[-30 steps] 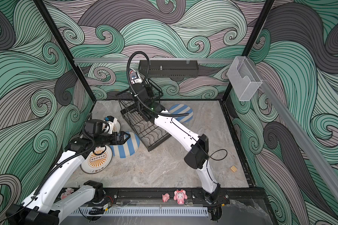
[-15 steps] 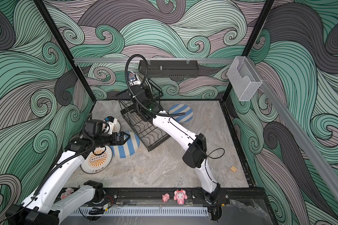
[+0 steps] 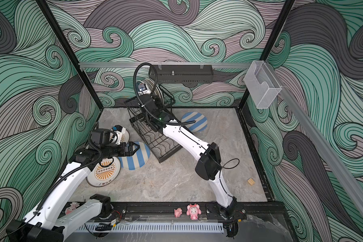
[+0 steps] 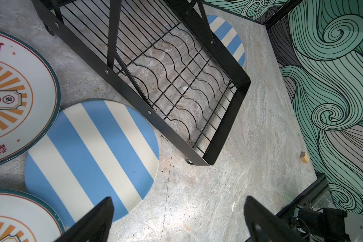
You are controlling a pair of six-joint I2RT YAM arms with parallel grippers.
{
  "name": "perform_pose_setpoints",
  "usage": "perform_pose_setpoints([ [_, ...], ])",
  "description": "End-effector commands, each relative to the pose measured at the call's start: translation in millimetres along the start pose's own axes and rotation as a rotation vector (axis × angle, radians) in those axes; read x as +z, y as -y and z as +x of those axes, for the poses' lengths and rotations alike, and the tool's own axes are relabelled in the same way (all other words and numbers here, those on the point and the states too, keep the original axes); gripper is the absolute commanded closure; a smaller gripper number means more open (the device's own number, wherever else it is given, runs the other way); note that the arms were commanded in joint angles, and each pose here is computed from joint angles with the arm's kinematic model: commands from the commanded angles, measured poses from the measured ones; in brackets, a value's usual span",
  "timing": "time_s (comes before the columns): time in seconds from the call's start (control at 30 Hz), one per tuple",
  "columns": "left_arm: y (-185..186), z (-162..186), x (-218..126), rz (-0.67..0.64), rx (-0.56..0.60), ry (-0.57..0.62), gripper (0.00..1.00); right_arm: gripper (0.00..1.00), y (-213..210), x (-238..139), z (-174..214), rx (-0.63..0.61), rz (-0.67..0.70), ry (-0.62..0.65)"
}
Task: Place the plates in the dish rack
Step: 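Lower the held plate into the rack slots beside the stacked plates, then press the plate against the stacked plates with the right gripper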
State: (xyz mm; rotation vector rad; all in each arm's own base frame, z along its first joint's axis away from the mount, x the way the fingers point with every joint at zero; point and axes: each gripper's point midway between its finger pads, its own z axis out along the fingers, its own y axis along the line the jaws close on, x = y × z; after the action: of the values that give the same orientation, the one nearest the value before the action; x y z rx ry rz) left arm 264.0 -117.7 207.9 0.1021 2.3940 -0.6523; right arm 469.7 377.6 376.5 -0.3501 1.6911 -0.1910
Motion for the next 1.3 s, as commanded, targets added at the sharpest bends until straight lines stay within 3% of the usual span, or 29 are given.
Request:
perform_pose_setpoints([
  [0.0,4,-5,-7,0.012,0.007,0.012,0.01,1.0,14,-1,-16,0.07,0.028,0.042],
  [0.77,2,-2,-6,0.007,0.004,0.007,0.01,1.0,0,19,2,0.045,0.031,-0.011],
  [0.9,3,-2,-7,0.006,0.006,0.007,0.01,0.87,-2,19,1,0.037,0.025,-0.016],
  [1.17,4,-4,-8,0.011,0.005,0.013,0.02,0.81,2,12,-6,0.039,0.01,-0.004],
  [1.27,5,-4,-9,0.013,0.005,0.014,0.01,0.73,2,9,-9,0.046,-0.004,-0.001],
])
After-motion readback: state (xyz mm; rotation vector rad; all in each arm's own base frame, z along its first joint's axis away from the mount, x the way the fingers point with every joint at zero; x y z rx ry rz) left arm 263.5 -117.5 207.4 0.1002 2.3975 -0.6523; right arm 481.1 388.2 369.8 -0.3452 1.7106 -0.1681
